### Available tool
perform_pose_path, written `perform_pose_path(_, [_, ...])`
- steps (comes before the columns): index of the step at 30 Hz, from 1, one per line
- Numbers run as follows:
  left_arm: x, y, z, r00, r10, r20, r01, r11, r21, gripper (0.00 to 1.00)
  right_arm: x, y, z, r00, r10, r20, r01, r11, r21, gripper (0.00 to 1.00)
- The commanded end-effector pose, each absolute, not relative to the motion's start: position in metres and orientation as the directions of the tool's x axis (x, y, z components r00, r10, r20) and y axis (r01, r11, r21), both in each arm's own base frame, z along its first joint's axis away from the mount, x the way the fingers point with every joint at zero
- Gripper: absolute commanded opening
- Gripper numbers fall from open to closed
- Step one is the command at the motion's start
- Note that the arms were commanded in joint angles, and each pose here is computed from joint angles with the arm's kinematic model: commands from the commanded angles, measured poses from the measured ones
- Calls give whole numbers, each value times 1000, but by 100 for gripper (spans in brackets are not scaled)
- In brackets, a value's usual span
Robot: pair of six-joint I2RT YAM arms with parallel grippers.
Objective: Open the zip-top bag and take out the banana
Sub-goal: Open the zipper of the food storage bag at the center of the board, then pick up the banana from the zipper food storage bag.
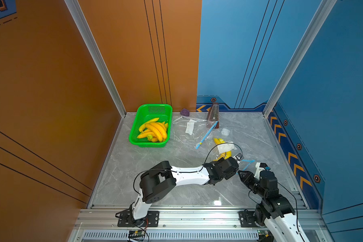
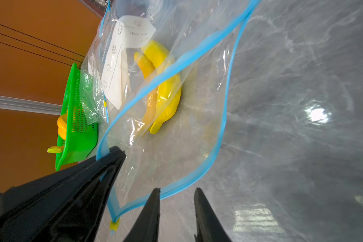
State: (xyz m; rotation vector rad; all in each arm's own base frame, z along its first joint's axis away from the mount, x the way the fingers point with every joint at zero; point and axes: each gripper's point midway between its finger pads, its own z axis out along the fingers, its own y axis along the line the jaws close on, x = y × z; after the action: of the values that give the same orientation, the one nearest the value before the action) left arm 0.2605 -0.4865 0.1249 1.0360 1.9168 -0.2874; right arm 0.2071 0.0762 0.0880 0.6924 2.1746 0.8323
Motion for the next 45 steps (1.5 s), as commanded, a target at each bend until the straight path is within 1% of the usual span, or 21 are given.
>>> perform_pose_path(1, [264, -485, 150, -236, 467, -852, 745, 650, 151, 0, 219, 90, 106, -598, 676, -431, 139, 617, 775, 28])
perform_pose_path(5, [258, -489, 152, -232, 464, -855, 753, 642, 144, 0, 228, 101, 112, -594, 665, -452, 93, 616, 782, 28])
perform_pose_path(9, [257, -489, 150, -244, 451, -859, 754, 645, 124, 0, 236, 95, 96, -575, 667, -473, 138, 649, 748, 29])
perform_pose_path(13, [256, -487, 144, -261, 443, -858, 750, 652, 109, 0, 248, 89, 95, -537, 678, -501, 146, 660, 737, 33])
perform_pose_path(17, [255, -485, 142, -281, 418, -864, 746, 661, 78, 0, 264, 88, 93, -507, 681, -529, 138, 670, 730, 34])
perform_pose_path(18, [254, -485, 143, -286, 406, -868, 746, 663, 65, 0, 268, 89, 91, -504, 682, -530, 137, 669, 731, 36])
perform_pose_path(21, [253, -485, 147, -295, 381, -876, 746, 665, 38, 0, 279, 97, 88, -513, 684, -519, 118, 655, 746, 46])
perform_pose_path(28, [253, -484, 149, -313, 346, -885, 740, 673, 1, 0, 299, 101, 78, -508, 680, -529, 138, 670, 729, 48])
perform_pose_path(31, [254, -484, 148, -330, 331, -884, 741, 671, -25, 0, 307, 100, 80, -490, 669, -559, 133, 691, 711, 52])
perform_pose_path(32, [254, -483, 147, -335, 329, -883, 742, 669, -33, 6, 309, 99, 81, -484, 664, -570, 135, 700, 701, 53])
perform_pose_path(34, [254, -480, 147, -341, 325, -882, 739, 672, -38, 13, 312, 96, 81, -476, 660, -582, 141, 710, 690, 54])
perform_pose_path(35, [255, -475, 149, -343, 319, -883, 733, 679, -39, 19, 312, 95, 81, -471, 657, -589, 143, 716, 684, 54])
perform_pose_path(36, [256, -469, 151, -342, 316, -885, 725, 687, -35, 28, 312, 91, 80, -465, 654, -597, 155, 723, 673, 54])
perform_pose_path(37, [258, -462, 156, -343, 306, -888, 713, 700, -34, 34, 311, 89, 80, -460, 652, -602, 166, 730, 663, 55])
perform_pose_path(39, [265, -443, 162, -355, 281, -892, 683, 729, -42, 40, 310, 84, 80, -457, 643, -615, 181, 744, 644, 55])
perform_pose_path(41, [269, -429, 169, -376, 250, -892, 669, 739, -75, 50, 310, 82, 82, -452, 632, -629, 178, 755, 631, 55])
perform_pose_path(43, [275, -417, 173, -390, 223, -893, 646, 757, -93, 58, 310, 80, 81, -454, 625, -635, 189, 764, 617, 55])
perform_pose_path(45, [286, -404, 171, -424, 178, -888, 595, 794, -125, 62, 310, 80, 79, -457, 624, -634, 193, 765, 615, 55])
